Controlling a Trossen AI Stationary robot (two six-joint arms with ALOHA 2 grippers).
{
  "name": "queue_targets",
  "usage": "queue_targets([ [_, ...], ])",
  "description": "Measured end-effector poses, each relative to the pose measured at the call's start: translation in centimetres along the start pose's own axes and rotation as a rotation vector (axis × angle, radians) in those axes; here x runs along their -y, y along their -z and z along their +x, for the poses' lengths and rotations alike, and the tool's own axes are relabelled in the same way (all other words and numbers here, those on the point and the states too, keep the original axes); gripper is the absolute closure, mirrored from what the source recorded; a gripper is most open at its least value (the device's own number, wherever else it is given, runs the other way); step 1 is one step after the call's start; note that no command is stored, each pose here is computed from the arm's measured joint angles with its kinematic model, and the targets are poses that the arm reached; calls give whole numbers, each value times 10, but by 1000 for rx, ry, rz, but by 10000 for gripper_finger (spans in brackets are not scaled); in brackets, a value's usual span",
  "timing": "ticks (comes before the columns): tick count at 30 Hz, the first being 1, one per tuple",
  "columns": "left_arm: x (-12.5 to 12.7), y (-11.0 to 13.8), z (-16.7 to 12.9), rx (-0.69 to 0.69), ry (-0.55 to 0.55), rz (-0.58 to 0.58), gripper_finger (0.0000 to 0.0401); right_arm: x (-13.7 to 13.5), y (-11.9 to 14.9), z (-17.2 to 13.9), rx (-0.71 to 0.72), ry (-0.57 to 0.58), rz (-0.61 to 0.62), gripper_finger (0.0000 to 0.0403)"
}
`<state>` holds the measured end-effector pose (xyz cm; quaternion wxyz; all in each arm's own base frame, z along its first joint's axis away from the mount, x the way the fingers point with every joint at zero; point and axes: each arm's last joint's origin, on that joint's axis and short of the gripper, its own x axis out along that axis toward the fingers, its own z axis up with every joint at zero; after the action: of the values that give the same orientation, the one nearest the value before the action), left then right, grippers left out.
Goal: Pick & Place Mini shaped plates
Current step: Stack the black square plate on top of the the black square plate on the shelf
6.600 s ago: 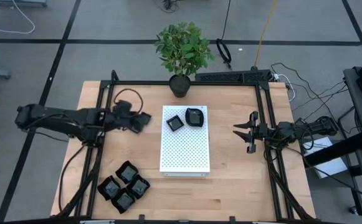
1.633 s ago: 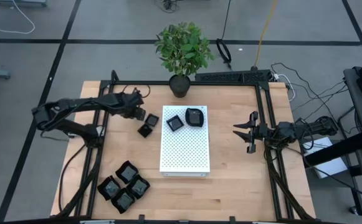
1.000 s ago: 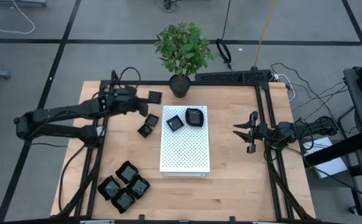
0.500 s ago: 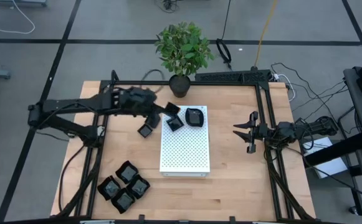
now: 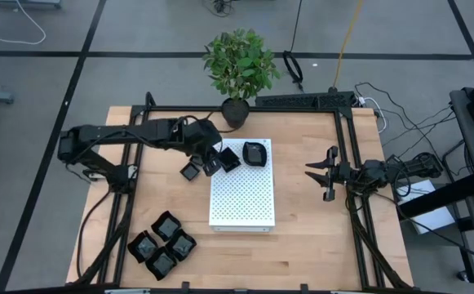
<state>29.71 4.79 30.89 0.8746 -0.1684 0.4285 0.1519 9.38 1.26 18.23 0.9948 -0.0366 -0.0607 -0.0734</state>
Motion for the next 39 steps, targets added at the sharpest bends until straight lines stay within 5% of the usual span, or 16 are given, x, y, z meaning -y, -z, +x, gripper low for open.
queue_targets([
  [39,0,4,7,-21,30,-33,385,0,0,0,0,0,0,300],
])
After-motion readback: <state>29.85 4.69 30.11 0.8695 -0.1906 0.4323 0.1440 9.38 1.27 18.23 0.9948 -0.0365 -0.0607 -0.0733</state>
